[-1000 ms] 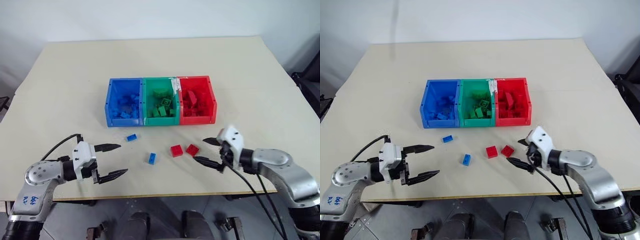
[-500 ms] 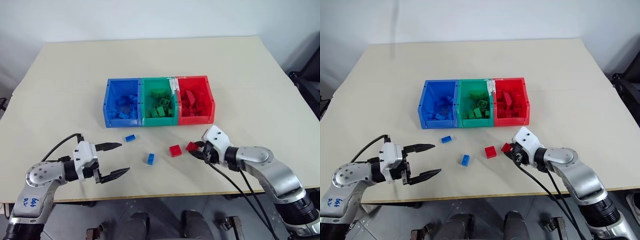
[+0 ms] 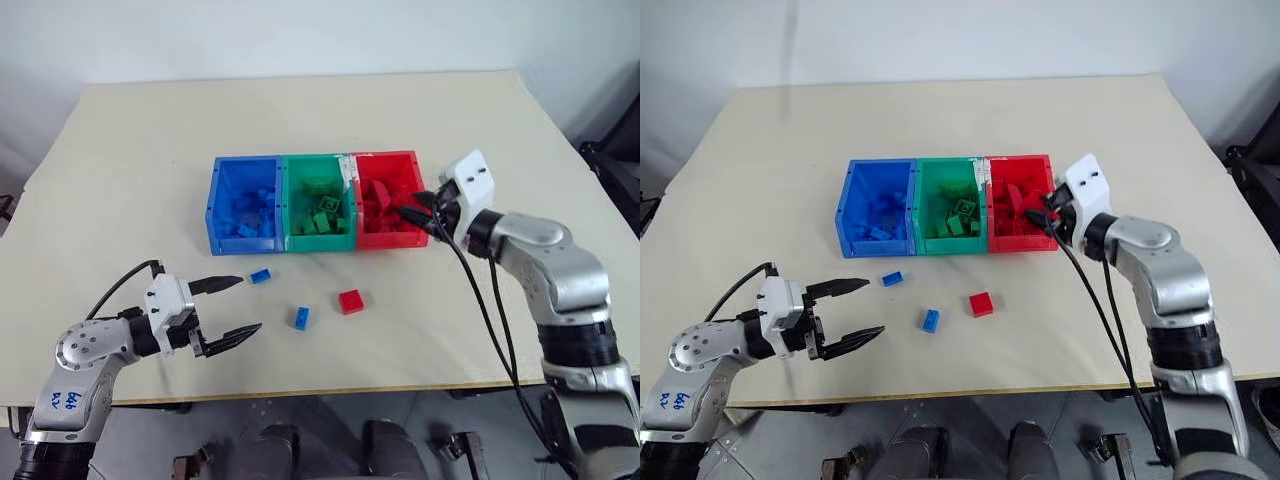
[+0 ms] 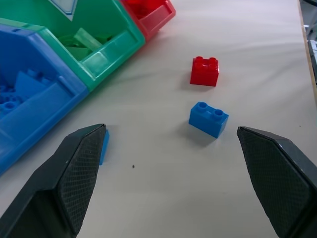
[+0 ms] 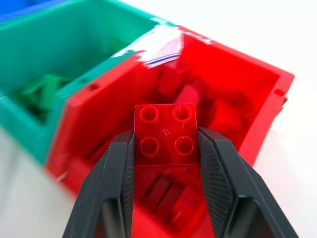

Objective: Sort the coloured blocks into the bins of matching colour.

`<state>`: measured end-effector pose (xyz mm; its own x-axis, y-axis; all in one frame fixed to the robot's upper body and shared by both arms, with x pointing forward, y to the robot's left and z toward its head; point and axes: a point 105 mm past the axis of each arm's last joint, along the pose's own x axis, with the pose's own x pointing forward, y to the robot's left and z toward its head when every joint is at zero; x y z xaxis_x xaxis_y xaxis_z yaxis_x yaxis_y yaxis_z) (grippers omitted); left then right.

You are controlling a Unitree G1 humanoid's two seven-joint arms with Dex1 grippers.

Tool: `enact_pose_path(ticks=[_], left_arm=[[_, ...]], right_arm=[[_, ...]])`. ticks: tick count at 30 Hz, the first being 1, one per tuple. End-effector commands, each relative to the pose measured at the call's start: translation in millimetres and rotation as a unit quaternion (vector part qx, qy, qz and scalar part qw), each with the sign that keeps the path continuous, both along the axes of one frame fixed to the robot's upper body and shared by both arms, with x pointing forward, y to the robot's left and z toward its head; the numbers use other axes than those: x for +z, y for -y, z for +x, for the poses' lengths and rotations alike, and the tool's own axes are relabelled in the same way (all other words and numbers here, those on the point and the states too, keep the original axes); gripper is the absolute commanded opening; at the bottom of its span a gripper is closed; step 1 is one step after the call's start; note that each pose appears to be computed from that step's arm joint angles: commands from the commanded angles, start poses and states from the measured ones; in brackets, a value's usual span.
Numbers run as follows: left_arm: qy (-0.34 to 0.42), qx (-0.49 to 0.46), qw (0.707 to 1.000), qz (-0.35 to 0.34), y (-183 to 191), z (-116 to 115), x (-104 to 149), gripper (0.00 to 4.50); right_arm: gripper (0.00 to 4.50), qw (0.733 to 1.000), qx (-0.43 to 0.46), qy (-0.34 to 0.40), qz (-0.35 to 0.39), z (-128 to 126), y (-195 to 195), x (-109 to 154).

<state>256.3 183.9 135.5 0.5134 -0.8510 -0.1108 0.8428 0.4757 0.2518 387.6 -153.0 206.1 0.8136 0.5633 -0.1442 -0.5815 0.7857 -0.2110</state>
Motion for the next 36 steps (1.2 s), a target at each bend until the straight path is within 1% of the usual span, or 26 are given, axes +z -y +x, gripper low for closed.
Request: enact_pose_path(ticks=[1, 4, 5, 6, 9, 12, 14, 16, 17, 18, 20, 22, 27, 28, 32, 36], left_arm=[[0.02, 0.01, 1.0, -0.016, -2, -1, 12, 4.5], [0.017, 0.017, 1.0, -0.017, -5, -2, 11, 4.5], [0.014, 0.018, 1.0, -0.017, -6, -3, 10, 4.5], [0.011, 0.019, 1.0, -0.016, -7, -4, 8, 4.5], [0.003, 0.014, 1.0, -0.005, -10, -6, 3, 4.5], [0.002, 0.015, 1.0, 0.004, -15, -5, 1, 4.5], [0.006, 0.012, 1.0, 0.015, -19, -3, 1, 4.5], [0.014, 0.015, 1.0, 0.021, -21, 1, 2, 4.5], [0.017, 0.016, 0.999, 0.023, -21, 3, 3, 4.5], [0.019, 0.014, 0.999, 0.021, -20, 4, 3, 4.5], [0.021, 0.006, 1.0, 0.017, -18, 5, 5, 4.5], [0.017, -0.002, 1.0, 0.012, -16, 5, 6, 4.5], [0.009, -0.007, 1.0, -0.003, -13, 1, 9, 4.5], [0.01, -0.006, 1.0, -0.004, -14, 0, 10, 4.5], [-0.002, -0.018, 1.0, -0.004, -15, -10, 10, 4.5], [-0.009, -0.027, 1.0, -0.006, -15, -21, 8, 4.5]], right_arm=[[2.8, 0.999, 0.005, 0.032, 0.001, 4, 0, 12], [3.78, 0.999, 0.014, 0.049, 0.004, -5, 10, 16], [4.18, 0.998, 0.027, 0.055, 0.002, -14, 15, 15], [4.46, 0.998, 0.036, 0.06, -0.004, -23, 22, 12], [4.46, 0.994, 0.073, 0.084, -0.021, -50, 40, 8], [4.46, 0.985, 0.138, 0.102, -0.031, -82, 55, 2], [4.46, 0.983, 0.15, 0.08, -0.074, -99, 78, -14], [4.46, 0.97, 0.191, 0.047, -0.142, -116, 92, -33], [4.46, 0.965, 0.202, 0.038, -0.164, -118, 95, -39], [4.46, 0.961, 0.215, 0.036, -0.168, -119, 93, -41], [4.46, 0.959, 0.231, 0.04, -0.157, -115, 82, -40], [4.46, 0.953, 0.265, 0.031, -0.144, -114, 63, -41], [4.46, 0.928, 0.35, 0.009, -0.126, -106, 5, -46], [4.46, 0.919, 0.374, -0.001, -0.126, -105, -8, -48], [4.46, 0.889, 0.434, -0.025, -0.145, -96, -48, -58], [4.46, 0.876, 0.451, -0.041, -0.167, -87, -71, -73]])
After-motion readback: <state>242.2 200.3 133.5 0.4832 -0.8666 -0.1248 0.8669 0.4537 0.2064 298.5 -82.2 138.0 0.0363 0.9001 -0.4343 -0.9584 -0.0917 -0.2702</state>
